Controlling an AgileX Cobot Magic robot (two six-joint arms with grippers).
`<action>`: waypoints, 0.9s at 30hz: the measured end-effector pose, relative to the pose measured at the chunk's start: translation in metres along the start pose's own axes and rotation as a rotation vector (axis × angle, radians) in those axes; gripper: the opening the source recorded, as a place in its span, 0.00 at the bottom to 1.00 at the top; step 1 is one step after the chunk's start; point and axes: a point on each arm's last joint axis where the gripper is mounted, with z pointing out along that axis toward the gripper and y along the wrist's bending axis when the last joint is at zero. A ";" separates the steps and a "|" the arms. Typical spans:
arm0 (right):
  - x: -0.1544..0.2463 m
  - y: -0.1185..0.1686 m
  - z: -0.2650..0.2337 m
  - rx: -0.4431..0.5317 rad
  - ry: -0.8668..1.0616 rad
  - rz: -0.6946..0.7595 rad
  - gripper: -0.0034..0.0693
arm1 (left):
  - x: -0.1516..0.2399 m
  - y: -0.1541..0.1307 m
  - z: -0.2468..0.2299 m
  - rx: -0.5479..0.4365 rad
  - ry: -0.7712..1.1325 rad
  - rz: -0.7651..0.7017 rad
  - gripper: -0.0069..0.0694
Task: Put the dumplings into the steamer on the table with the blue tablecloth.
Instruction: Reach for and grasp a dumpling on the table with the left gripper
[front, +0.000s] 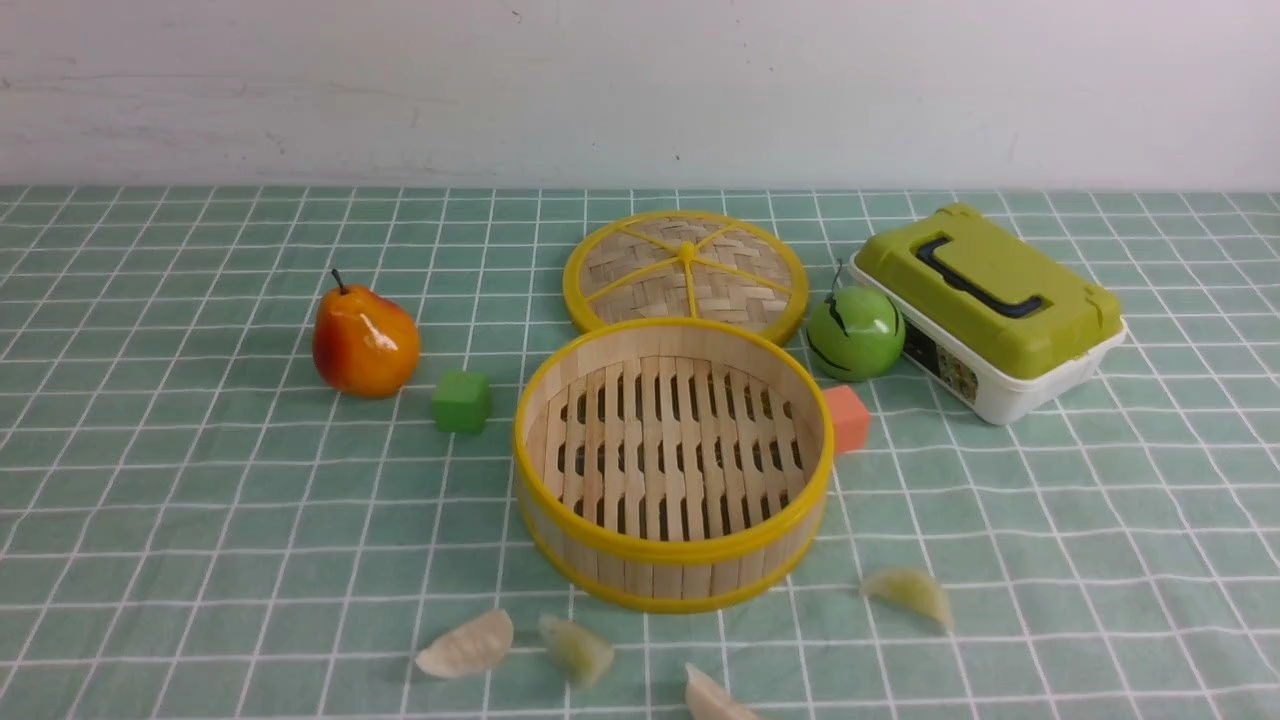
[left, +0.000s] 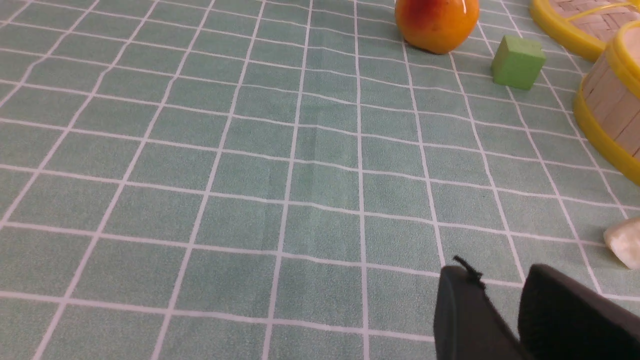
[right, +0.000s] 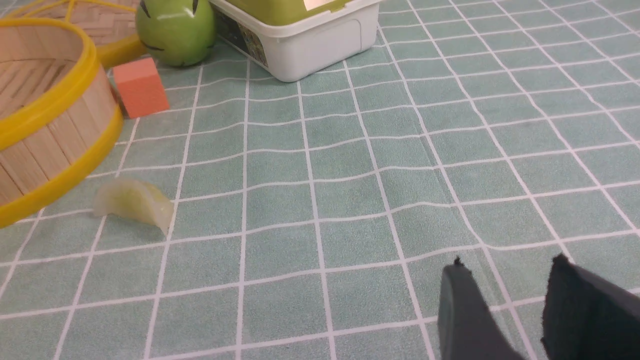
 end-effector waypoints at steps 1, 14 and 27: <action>0.000 0.000 0.000 0.000 0.000 0.000 0.38 | 0.000 0.000 0.000 0.000 0.000 0.000 0.32; 0.000 0.000 0.000 0.000 0.000 0.000 0.38 | 0.001 0.000 0.000 -0.001 0.006 0.000 0.33; 0.000 0.000 0.000 0.000 0.000 0.000 0.38 | 0.001 0.000 0.000 -0.001 0.007 0.000 0.33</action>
